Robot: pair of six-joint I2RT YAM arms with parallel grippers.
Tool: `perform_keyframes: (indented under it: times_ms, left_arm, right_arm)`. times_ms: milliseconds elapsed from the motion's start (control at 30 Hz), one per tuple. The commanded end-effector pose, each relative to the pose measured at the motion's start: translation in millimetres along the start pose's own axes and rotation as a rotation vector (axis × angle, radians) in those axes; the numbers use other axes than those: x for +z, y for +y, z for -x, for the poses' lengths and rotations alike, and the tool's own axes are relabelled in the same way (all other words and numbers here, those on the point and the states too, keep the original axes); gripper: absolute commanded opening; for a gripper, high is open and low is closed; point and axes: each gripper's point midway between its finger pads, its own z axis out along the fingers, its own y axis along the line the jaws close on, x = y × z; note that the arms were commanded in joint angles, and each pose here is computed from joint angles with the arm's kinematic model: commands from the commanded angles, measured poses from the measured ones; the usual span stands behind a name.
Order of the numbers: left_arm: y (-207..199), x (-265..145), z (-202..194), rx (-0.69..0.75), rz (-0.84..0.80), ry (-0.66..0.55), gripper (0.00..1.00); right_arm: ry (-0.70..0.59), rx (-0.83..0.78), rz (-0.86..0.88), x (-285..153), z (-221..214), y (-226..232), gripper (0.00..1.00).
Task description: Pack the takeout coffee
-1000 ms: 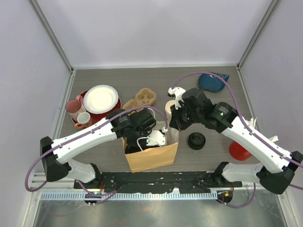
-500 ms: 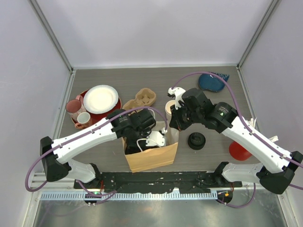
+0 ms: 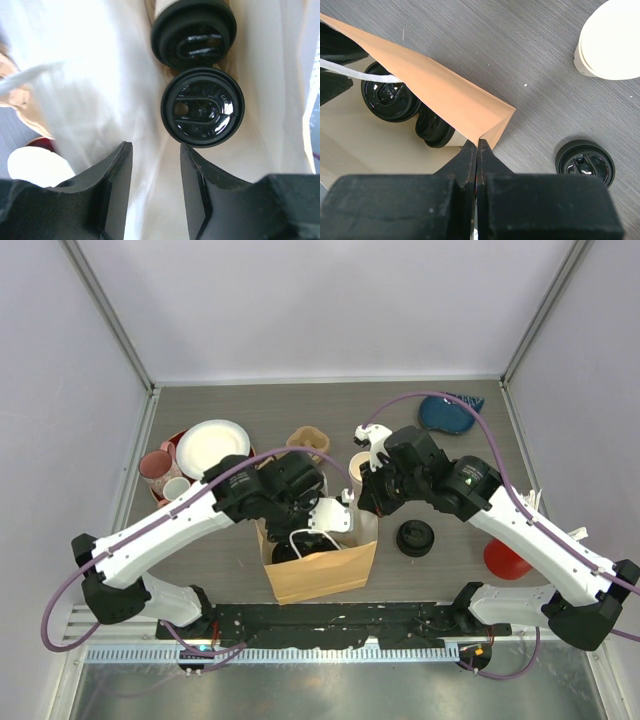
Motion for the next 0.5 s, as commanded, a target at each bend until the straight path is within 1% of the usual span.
perform_keyframes:
  times_ms: [0, 100, 233, 467]
  left_arm:
    - [3.7, -37.8, 13.4, -0.025, 0.043, -0.081, 0.47]
    - [6.5, -55.7, 23.5, -0.031, 0.068, -0.136, 0.47]
    - [9.9, -78.9, 35.4, -0.043, 0.105, -0.211, 0.50]
    - [25.1, -119.3, 52.2, -0.069, 0.225, -0.337, 0.52]
  right_arm:
    - [-0.013, -0.019, 0.004, -3.7, 4.8, 1.6, 0.01]
    - [-0.014, -0.022, 0.006, -3.0, 5.7, 1.9, 0.01]
    - [-0.006, -0.023, 0.009, -0.7, 4.8, 2.1, 0.01]
    - [-0.013, -0.022, 0.013, -1.0, 7.3, 2.9, 0.01]
